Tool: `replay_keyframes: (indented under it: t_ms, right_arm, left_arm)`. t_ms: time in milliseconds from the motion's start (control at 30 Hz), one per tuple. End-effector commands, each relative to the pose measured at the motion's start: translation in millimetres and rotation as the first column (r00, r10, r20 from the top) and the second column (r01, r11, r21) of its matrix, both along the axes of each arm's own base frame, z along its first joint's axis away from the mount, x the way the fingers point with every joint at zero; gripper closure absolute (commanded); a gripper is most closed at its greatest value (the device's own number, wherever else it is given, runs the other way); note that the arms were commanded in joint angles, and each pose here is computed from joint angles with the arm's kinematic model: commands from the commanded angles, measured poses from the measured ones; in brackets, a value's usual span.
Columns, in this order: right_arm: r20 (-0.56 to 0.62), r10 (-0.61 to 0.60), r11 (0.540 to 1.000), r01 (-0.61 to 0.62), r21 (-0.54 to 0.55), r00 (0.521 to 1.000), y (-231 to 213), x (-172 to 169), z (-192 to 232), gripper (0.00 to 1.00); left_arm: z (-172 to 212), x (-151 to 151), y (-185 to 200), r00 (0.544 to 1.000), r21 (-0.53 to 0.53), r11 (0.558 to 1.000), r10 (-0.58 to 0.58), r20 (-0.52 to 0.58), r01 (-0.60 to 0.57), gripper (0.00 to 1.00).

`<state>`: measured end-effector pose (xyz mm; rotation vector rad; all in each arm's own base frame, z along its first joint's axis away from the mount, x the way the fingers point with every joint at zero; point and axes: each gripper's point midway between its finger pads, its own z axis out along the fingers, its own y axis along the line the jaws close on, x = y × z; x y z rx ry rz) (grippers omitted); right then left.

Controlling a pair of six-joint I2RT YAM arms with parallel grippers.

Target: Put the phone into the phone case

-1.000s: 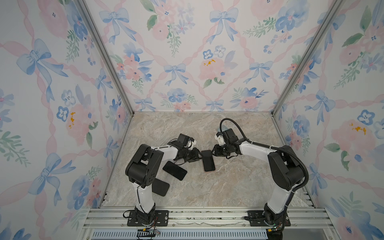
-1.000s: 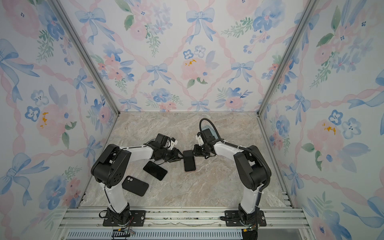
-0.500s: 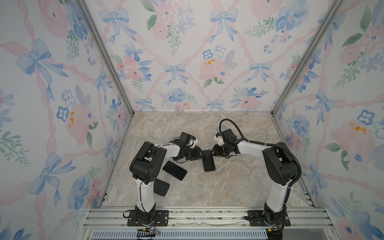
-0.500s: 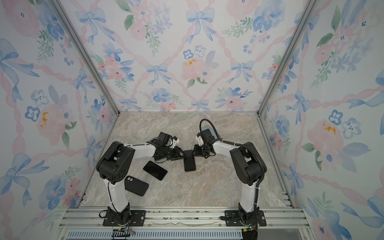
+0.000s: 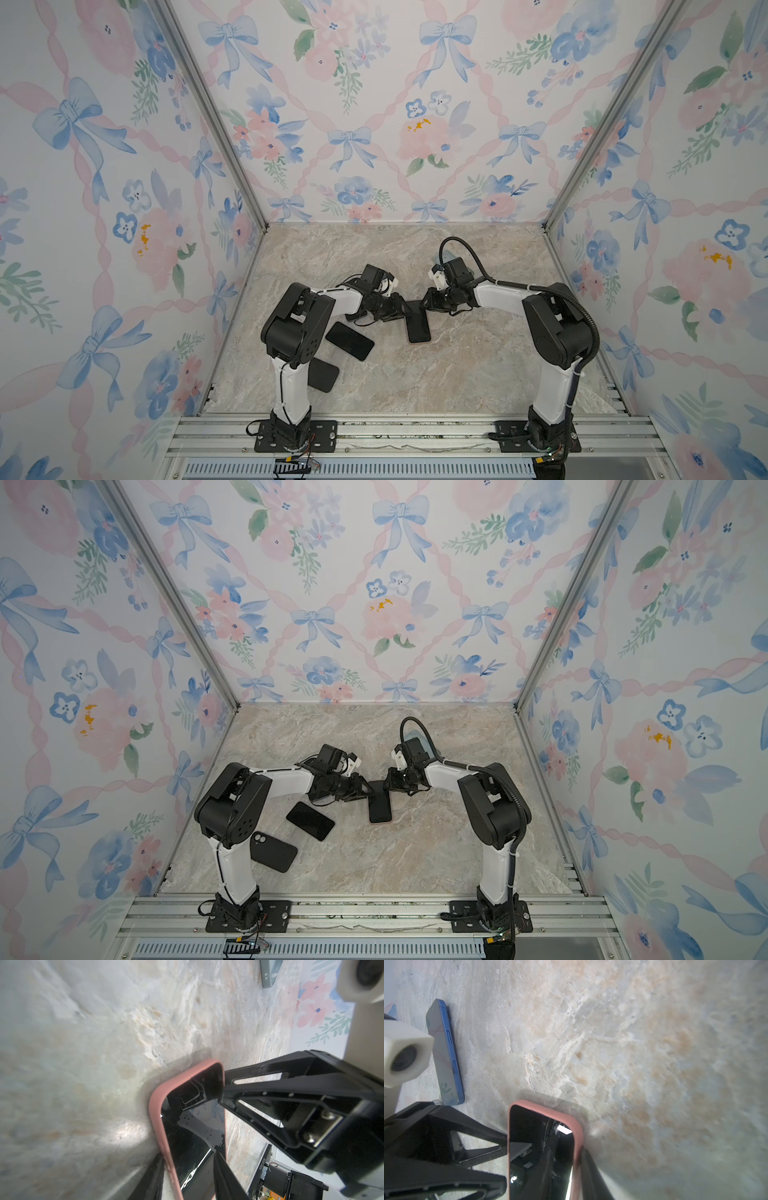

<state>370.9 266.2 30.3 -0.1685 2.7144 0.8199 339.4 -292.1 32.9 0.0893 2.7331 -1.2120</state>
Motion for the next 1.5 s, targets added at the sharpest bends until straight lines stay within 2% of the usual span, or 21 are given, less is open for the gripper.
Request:
replay_keyframes:
  t_ms: [0,167,633,1233,1333,1467]
  right_arm:
    - [-0.018,-0.006,1.0,0.006,0.008,1.0,1.5,-0.2,-7.1,0.75]
    - [-0.024,-0.008,1.0,0.008,0.002,1.0,0.4,-2.2,-10.0,0.8]
    - [-0.035,-0.01,1.0,0.009,-0.025,0.999,0.3,-5.8,-16.6,0.86]
    - [-0.043,-0.019,0.991,0.013,-0.132,0.999,-5.6,-14.1,-30.2,0.91]
    - [-0.002,-0.021,0.989,0.02,-0.15,1.0,-5.0,-11.1,-6.9,0.88]
    - [0.074,-0.054,0.976,0.068,-0.206,0.996,-11.5,-10.6,33.9,0.73]
  left_arm:
    - [-11.8,-5.0,-5.3,0.999,0.02,1.0,-0.021,-0.027,0.021,0.59]
    - [-12.4,-4.9,-7.2,0.999,0.019,0.999,-0.027,-0.026,0.027,0.59]
    - [-12.4,-5.7,-7.5,0.999,0.019,0.999,-0.029,-0.026,0.03,0.59]
    - [-12.3,-7.2,-6.5,0.999,0.025,0.999,-0.029,-0.022,0.03,0.59]
    - [-5.8,-7.5,-3.9,1.0,0.026,0.999,-0.02,-0.008,0.02,0.59]
    - [6.6,-8.4,7.4,1.0,0.057,0.998,0.007,0.012,-0.008,0.58]
